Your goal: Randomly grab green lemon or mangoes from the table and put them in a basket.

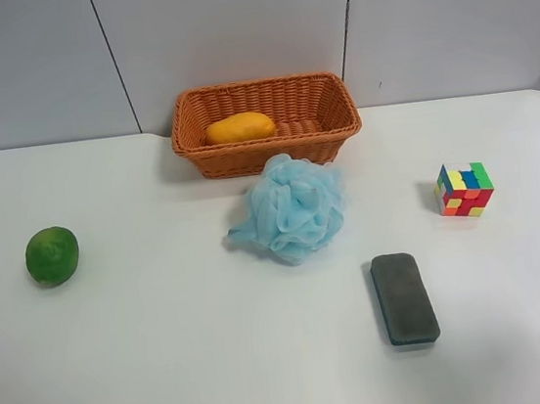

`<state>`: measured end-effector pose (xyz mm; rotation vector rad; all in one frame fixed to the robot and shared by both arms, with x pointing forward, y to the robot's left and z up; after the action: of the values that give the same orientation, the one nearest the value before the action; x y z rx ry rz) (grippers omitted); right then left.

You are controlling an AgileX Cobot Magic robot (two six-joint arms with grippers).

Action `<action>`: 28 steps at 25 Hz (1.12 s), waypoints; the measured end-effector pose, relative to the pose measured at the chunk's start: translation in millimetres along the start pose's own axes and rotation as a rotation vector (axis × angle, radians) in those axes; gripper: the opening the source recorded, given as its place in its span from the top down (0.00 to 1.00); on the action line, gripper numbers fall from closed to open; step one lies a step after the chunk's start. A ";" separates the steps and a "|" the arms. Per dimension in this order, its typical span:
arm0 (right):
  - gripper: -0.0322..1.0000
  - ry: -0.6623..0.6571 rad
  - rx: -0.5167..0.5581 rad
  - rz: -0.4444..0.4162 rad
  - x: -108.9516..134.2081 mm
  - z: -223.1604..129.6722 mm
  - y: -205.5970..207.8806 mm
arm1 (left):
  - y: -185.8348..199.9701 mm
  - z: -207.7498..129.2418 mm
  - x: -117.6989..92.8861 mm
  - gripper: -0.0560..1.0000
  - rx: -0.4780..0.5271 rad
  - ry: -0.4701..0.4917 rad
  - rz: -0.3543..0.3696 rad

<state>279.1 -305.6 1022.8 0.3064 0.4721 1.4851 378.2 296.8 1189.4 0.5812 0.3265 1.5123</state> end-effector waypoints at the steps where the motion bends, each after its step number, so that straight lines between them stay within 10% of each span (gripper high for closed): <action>1: 0.01 0.000 0.000 0.000 0.0 0.0 0.0 | 9.0 -20.0 3.9 0.01 -0.014 0.031 -0.016; 13: 0.01 0.000 0.000 0.000 0.0 0.0 0.0 | 29.3 -166.2 16.2 0.01 -0.143 0.297 -0.073; 28: 0.01 0.000 0.000 0.000 0.0 0.0 0.0 | 9.8 -193.3 -17.4 0.01 -0.052 0.402 0.110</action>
<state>279.1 -305.6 1022.8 0.3064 0.4721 1.4851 263.7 309.2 1032.9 0.2522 0.5687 1.7378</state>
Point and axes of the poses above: a point on each arm's last joint axis where the gripper is mounted, y pointing back along that axis away from the gripper, x along the wrist's bending axis when the last joint is at zero, z = x × y, the point moved 5 cm from there along -y, pointing out along that axis toward the gripper, and after that the axes turned 7 degrees about y, right-handed, at the moved point
